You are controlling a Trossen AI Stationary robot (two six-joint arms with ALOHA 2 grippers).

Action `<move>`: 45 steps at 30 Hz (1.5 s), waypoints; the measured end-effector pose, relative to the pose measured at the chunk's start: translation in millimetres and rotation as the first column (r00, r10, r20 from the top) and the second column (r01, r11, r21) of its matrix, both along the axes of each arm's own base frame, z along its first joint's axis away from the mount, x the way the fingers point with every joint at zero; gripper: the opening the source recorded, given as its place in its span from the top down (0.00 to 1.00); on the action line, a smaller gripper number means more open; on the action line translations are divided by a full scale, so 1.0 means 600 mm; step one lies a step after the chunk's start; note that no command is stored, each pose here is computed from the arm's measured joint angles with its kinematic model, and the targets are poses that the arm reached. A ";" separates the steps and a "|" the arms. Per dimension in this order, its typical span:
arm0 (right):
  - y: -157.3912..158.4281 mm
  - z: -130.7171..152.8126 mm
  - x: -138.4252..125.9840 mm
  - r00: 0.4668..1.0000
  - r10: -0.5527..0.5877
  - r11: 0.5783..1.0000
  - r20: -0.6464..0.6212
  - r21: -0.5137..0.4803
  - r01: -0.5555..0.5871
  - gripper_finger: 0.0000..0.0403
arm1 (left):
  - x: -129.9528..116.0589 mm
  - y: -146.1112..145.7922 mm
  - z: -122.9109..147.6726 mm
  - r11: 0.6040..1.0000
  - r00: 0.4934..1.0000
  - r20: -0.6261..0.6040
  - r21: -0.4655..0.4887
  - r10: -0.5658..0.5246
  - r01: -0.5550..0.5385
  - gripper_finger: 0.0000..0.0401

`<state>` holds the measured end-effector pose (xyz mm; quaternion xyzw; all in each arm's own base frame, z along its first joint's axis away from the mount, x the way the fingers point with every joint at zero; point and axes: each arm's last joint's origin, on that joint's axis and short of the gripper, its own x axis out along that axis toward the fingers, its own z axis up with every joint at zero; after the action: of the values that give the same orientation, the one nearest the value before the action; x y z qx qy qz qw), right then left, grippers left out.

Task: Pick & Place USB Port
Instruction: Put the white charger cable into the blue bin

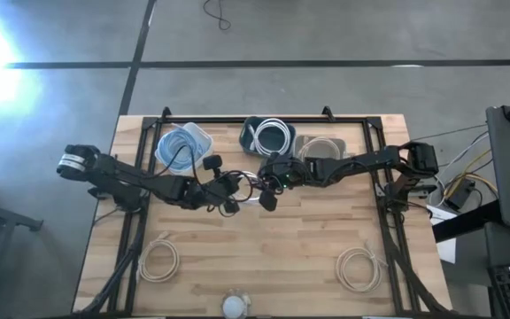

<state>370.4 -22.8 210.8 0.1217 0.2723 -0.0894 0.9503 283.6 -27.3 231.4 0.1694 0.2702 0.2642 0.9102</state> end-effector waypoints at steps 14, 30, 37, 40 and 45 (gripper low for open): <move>-0.004 0.014 0.002 1.000 0.008 0.993 -0.004 -0.122 -0.008 0.97 | -0.006 0.000 -0.010 0.997 1.000 -0.015 -0.082 -0.012 0.011 0.92; -0.024 0.095 0.002 0.991 -0.041 0.966 -0.126 -0.257 0.007 0.98 | -0.006 0.003 -0.013 0.989 0.998 0.033 -0.138 0.049 -0.044 0.54; -0.105 0.153 -0.034 0.976 -0.202 0.933 -0.083 -0.320 0.166 0.98 | -0.006 0.003 -0.013 0.982 0.994 0.073 -0.176 0.087 -0.073 0.50; -0.150 0.148 -0.052 0.967 -0.237 0.936 -0.091 -0.289 0.202 0.98 | -0.006 0.003 -0.013 0.980 0.993 0.077 -0.185 0.093 -0.078 0.51; -0.215 0.122 -0.055 0.990 -0.134 0.985 -0.050 -0.119 0.127 0.98 | -0.007 0.003 -0.013 0.978 0.992 0.081 -0.193 0.099 -0.082 0.51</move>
<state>337.5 -151.8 284.2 0.0813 0.2855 -0.1706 0.9395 279.7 -25.2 223.3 0.0575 0.2601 0.2861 0.9204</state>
